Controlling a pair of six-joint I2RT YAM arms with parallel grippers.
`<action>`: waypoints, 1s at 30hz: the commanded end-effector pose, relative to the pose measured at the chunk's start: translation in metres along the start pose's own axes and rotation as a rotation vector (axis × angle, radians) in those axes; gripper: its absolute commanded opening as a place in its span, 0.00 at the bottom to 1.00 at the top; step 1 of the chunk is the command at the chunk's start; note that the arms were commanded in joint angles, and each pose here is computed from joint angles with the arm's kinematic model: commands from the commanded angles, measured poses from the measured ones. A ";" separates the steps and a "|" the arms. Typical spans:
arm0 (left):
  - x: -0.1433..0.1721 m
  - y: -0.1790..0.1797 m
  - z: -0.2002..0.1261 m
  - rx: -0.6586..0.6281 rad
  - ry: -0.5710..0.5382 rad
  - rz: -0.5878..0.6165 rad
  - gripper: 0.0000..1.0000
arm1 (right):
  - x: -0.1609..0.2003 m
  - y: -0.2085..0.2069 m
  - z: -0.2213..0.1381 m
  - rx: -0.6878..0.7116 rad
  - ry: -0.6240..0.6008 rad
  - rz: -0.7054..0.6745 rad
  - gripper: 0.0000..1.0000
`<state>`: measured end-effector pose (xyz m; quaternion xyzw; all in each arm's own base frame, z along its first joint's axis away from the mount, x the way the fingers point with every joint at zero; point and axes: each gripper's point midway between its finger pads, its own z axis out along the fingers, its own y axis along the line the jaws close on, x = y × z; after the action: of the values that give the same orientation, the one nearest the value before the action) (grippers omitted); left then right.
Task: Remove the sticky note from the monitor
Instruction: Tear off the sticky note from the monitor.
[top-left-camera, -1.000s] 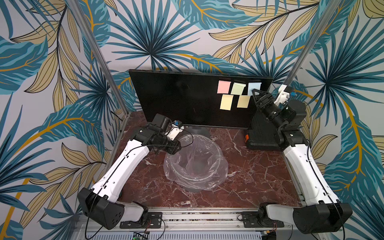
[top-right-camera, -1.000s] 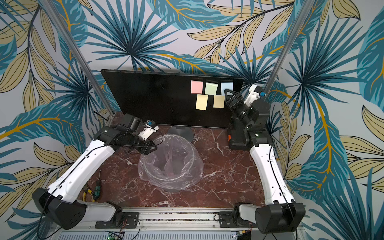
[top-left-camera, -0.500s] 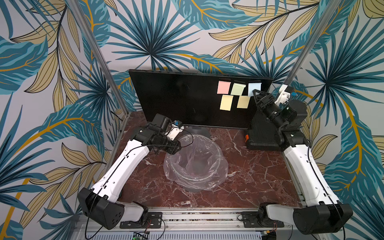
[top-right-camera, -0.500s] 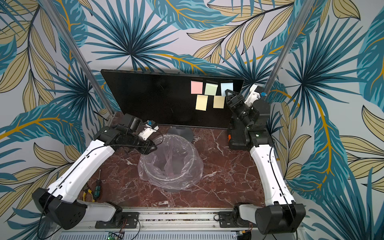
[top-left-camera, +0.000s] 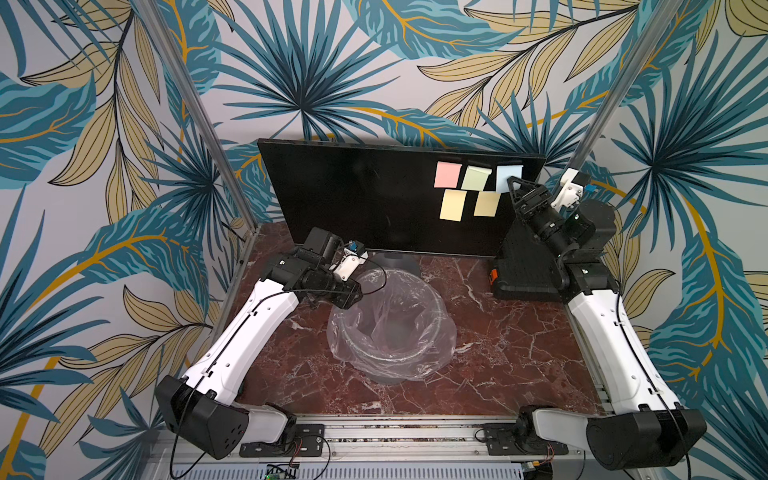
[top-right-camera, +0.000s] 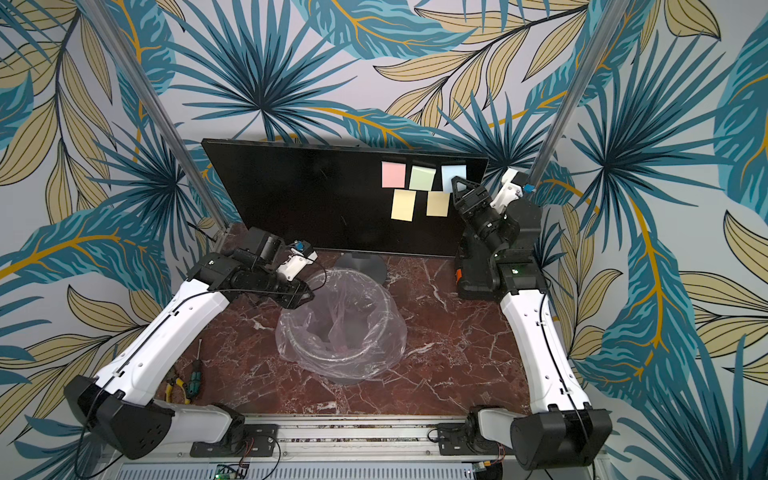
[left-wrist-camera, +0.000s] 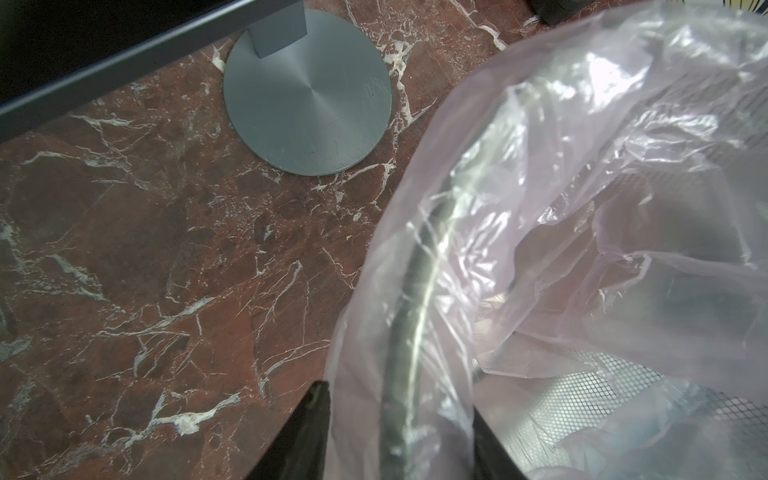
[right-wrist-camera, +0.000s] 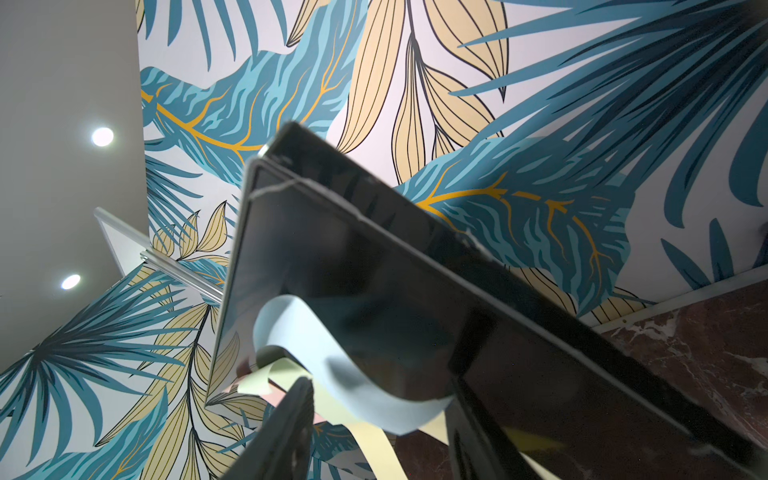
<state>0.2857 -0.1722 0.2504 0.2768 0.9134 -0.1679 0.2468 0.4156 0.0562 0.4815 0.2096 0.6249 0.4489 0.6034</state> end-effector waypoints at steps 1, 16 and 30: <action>-0.012 -0.003 -0.014 -0.004 -0.049 0.028 0.47 | -0.014 0.014 -0.001 -0.036 -0.051 -0.013 0.46; -0.012 -0.002 -0.013 -0.011 -0.049 0.028 0.47 | -0.017 0.017 -0.006 -0.034 -0.068 0.005 0.14; -0.012 0.002 -0.013 -0.028 -0.051 0.025 0.46 | -0.024 0.061 -0.045 -0.114 -0.082 -0.016 0.00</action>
<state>0.2861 -0.1716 0.2501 0.2763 0.9138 -0.1659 0.2472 0.3789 0.0510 0.5234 0.2054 0.5820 0.4649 0.6348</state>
